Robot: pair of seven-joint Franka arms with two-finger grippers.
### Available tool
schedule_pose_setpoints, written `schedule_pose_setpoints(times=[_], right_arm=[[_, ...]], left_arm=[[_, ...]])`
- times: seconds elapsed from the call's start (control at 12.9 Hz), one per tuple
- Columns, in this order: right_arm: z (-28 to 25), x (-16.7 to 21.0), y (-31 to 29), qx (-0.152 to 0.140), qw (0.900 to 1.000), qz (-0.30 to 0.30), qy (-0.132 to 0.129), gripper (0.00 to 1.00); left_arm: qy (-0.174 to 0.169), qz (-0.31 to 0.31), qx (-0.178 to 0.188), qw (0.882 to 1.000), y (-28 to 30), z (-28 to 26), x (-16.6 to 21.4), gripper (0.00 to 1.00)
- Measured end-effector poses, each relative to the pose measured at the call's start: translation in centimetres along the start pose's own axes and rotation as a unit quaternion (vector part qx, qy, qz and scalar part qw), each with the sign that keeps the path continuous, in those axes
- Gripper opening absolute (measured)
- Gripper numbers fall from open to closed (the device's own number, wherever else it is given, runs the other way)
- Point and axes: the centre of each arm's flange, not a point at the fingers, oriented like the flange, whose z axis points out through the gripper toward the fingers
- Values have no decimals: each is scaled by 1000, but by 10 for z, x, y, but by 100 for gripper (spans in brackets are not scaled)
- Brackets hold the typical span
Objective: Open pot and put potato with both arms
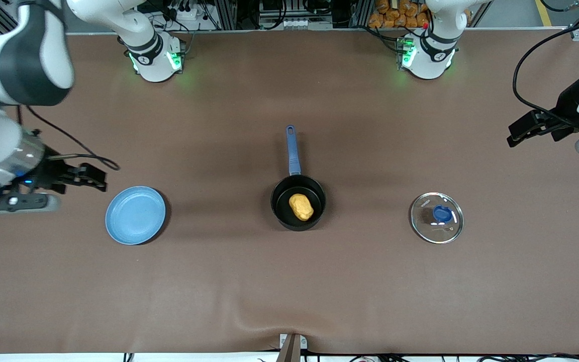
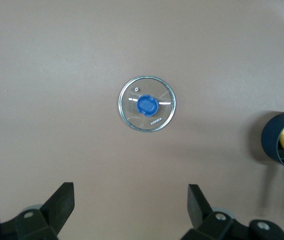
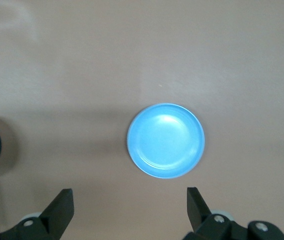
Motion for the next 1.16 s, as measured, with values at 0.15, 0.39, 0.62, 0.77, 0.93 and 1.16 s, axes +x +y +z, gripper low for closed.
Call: schedule_pose_setpoints(times=[0.15, 0.39, 0.62, 0.77, 0.93, 1.16], right_arm=[[1, -3, 35, 15, 1000, 15, -13, 100], [-6, -7, 62, 22, 1000, 14, -12, 100], [-22, -14, 56, 21, 1000, -3, -2, 100], [-33, -21, 51, 20, 1000, -8, -3, 100], [-48, -33, 49, 18, 1000, -9, -2, 100], [-60, -60, 45, 8, 1000, -12, 16, 100]], left_arm=[[1, 0, -1, 1000, 0, -1, 1, 100], [3, 3, -2, 1000, 3, -3, 0, 100], [3, 2, -2, 1000, 3, -3, 0, 100], [2, -2, -4, 1000, -2, -2, 2, 100], [1, 1, -9, 1000, -6, -3, 3, 100], [-1, -6, -33, 999, -22, -5, 6, 100]])
